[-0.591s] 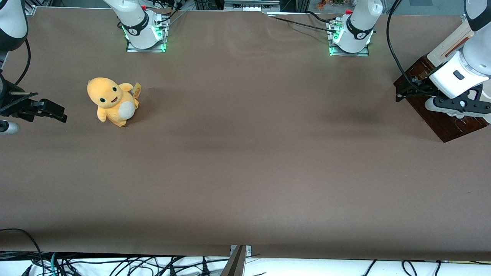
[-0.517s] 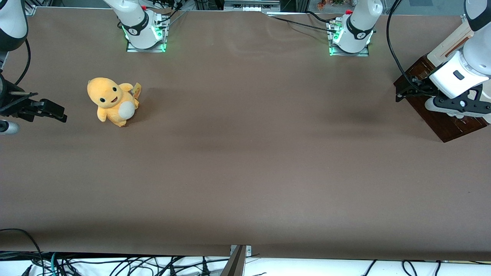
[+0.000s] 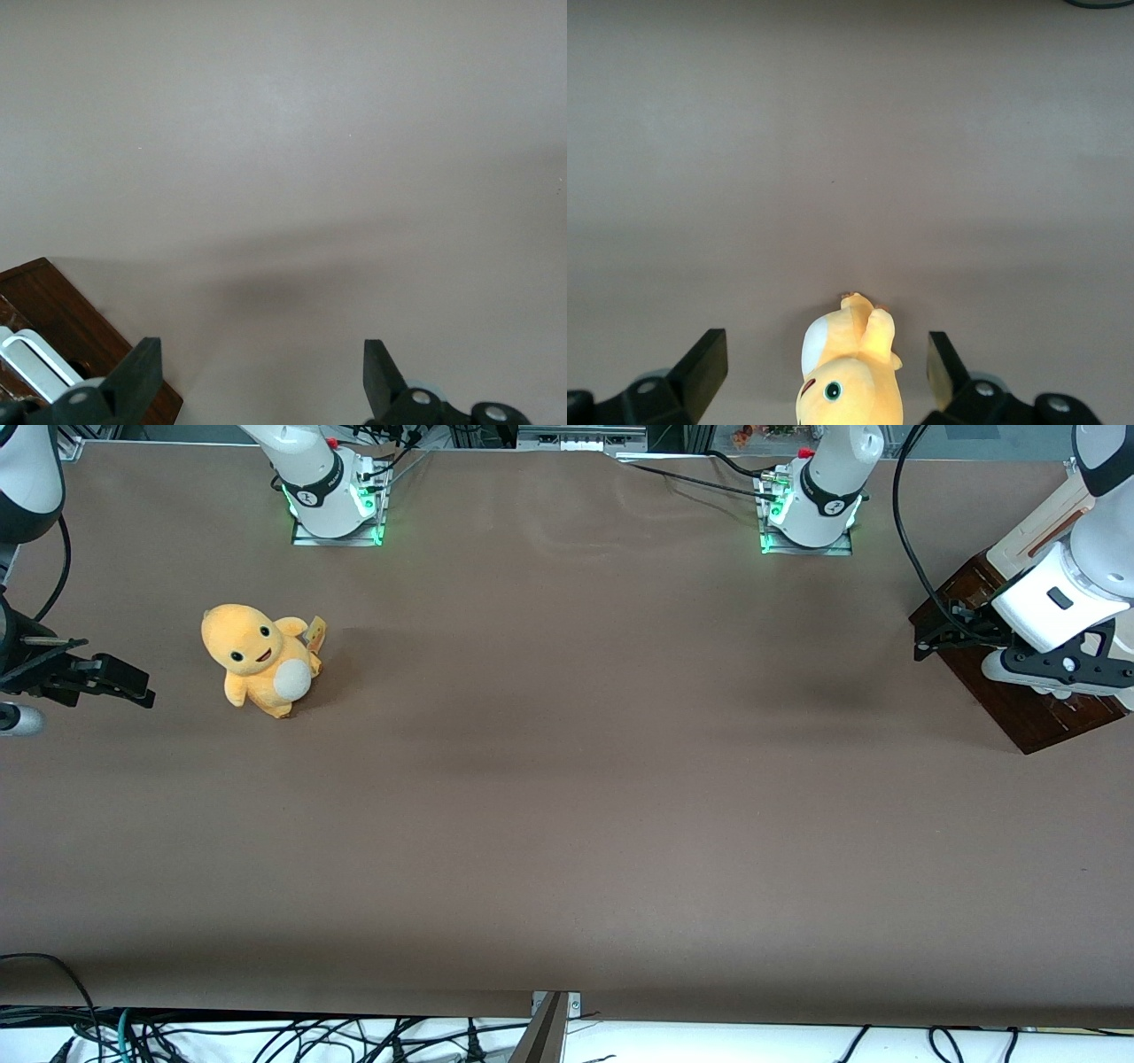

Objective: Open lower drawer with left arm only

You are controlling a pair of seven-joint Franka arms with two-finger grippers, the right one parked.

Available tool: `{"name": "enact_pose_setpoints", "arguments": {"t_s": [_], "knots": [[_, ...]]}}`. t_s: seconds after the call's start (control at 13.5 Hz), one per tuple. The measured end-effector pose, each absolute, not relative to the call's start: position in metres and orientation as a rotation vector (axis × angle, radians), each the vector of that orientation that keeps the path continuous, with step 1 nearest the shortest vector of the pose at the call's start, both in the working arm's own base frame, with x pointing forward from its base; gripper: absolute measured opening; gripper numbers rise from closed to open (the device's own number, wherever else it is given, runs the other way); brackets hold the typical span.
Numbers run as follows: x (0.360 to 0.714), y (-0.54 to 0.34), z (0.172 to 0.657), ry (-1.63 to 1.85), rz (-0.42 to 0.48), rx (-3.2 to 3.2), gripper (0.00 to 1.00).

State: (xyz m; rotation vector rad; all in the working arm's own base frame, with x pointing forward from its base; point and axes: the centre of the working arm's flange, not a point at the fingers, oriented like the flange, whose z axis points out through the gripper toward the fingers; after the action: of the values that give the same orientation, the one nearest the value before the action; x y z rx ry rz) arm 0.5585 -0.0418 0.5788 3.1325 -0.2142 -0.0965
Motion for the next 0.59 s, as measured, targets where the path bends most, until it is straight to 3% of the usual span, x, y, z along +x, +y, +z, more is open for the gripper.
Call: {"name": "enact_pose_setpoints", "arguments": {"t_s": [0.44, 0.59], "knots": [[0.561, -0.042, 0.574, -0.215, -0.109, 3.132, 1.00], [0.567, -0.042, 0.558, -0.212, -0.164, 3.130, 1.00]]}}
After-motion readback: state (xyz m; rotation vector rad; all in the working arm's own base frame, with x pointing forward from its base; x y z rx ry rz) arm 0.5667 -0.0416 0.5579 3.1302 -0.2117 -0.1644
